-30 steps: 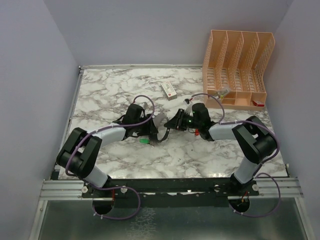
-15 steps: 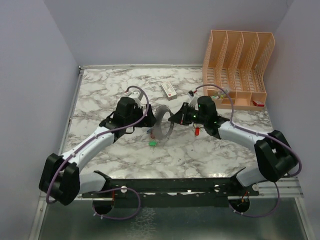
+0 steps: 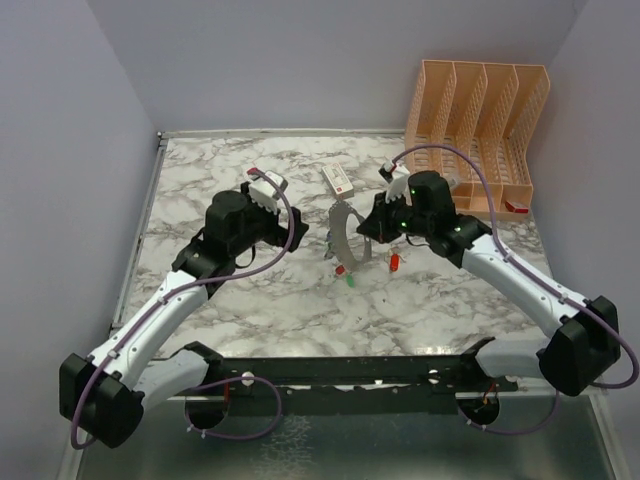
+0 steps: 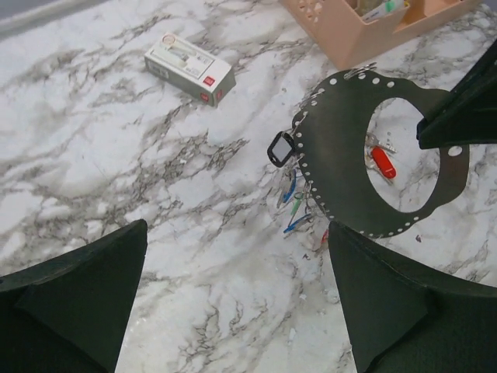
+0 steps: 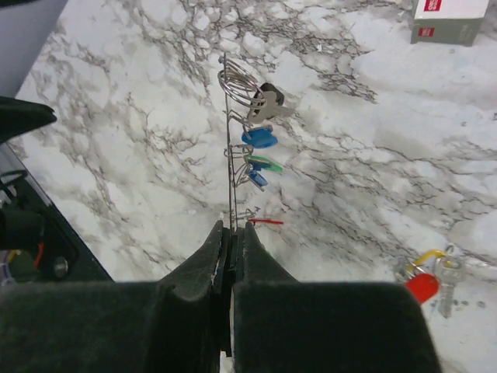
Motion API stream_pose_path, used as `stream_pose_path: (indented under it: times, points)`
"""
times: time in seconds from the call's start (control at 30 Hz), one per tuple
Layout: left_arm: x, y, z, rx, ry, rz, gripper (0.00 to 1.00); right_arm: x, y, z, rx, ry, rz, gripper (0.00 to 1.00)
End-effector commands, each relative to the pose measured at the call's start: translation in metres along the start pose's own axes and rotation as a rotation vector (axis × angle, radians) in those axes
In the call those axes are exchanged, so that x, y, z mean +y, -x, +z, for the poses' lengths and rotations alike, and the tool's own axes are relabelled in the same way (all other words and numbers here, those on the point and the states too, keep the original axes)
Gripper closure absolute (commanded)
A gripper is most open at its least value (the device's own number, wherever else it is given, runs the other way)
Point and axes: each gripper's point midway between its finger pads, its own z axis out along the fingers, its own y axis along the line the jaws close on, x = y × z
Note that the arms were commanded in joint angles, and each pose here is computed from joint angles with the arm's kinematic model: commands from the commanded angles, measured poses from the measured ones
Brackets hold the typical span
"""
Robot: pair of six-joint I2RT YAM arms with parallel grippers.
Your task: Remove the keys from the keyring
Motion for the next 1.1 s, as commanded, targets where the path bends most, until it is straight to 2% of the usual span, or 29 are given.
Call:
stream_pose_path:
  times: [0.0, 0.1, 0.33, 0.6, 0.9, 1.07]
  points:
    - [-0.022, 0.047, -0.009, -0.105, -0.14, 0.218, 0.01, 0.005, 0.011, -0.033, 0.048, -0.015, -0.182, 0.99]
    - [-0.036, 0.051, -0.005, -0.081, -0.242, 0.274, 0.01, 0.016, 0.016, -0.047, 0.059, 0.027, -0.252, 0.99]
    - [-0.07, 0.032, -0.002, -0.023, -0.49, 0.317, 0.02, 0.044, 0.012, -0.065, 0.105, 0.195, -0.391, 0.99]
    - [-0.088, 0.008, -0.013, -0.017, -0.623, 0.311, 0.03, 0.059, 0.002, -0.063, 0.158, 0.337, -0.461, 0.99]
    - [-0.111, -0.007, -0.018, 0.016, -0.794, 0.268, 0.15, 0.072, -0.01, -0.056, 0.197, 0.401, -0.493, 0.99]
    - [-0.119, -0.014, -0.02, 0.038, -0.859, 0.243, 0.26, 0.081, -0.017, -0.054, 0.225, 0.441, -0.51, 0.99]
